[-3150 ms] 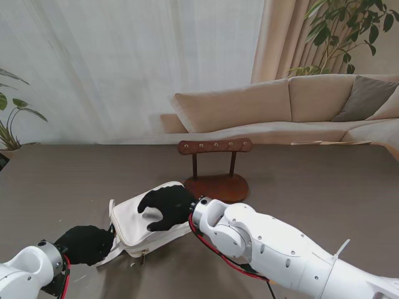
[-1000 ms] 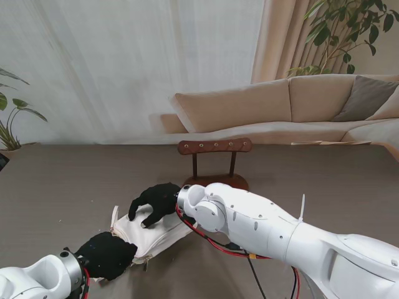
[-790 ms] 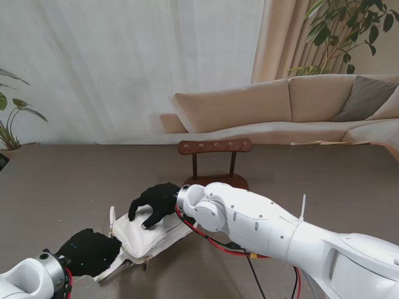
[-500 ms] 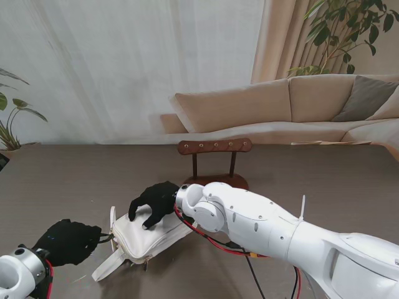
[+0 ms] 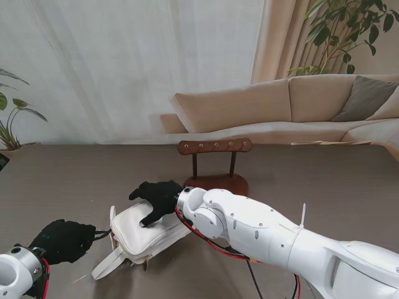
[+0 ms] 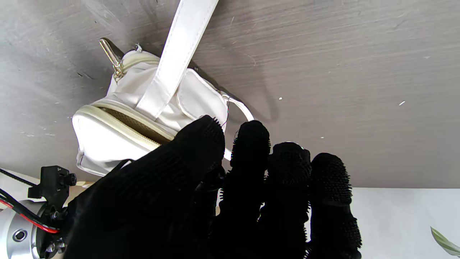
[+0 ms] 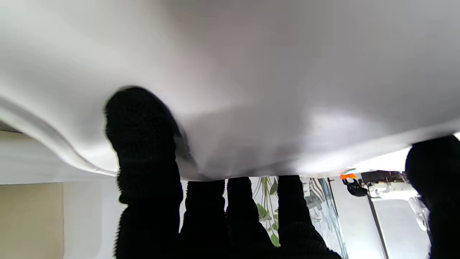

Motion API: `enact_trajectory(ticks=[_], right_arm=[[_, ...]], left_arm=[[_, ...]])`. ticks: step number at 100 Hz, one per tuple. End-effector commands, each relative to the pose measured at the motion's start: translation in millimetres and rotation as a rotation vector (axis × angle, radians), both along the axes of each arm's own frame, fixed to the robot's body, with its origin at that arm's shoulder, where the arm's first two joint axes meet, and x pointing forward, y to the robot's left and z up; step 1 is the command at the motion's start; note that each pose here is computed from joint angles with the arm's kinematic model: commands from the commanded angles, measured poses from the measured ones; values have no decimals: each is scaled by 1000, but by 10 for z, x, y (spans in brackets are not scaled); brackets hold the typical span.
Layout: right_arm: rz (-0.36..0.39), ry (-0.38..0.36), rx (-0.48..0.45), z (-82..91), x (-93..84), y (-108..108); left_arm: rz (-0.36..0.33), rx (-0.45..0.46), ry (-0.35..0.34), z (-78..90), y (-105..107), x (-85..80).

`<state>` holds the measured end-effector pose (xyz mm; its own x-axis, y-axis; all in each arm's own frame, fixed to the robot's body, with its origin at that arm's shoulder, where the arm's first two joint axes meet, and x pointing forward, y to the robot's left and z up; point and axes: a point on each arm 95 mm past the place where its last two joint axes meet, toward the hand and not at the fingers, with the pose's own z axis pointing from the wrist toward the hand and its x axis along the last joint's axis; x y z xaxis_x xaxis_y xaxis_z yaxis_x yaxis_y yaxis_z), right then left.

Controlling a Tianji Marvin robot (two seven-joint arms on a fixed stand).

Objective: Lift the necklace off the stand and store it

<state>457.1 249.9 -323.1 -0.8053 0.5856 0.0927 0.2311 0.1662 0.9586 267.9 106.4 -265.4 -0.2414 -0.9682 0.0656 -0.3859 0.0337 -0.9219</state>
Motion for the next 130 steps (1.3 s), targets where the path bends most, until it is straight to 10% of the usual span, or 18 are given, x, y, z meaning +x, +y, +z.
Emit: enact_trajectory(ticks=[1,61,130], right_arm=[[-4,24,-76,-150,-5,-74],[53,56,-178,-171,42,-164],[-57,163,-254,-180,24,-307]], left_arm=[[6,3,30,-51,4,-48],[127,-37,12,-120,281,-9],[134,-121,18,-228,243,619]])
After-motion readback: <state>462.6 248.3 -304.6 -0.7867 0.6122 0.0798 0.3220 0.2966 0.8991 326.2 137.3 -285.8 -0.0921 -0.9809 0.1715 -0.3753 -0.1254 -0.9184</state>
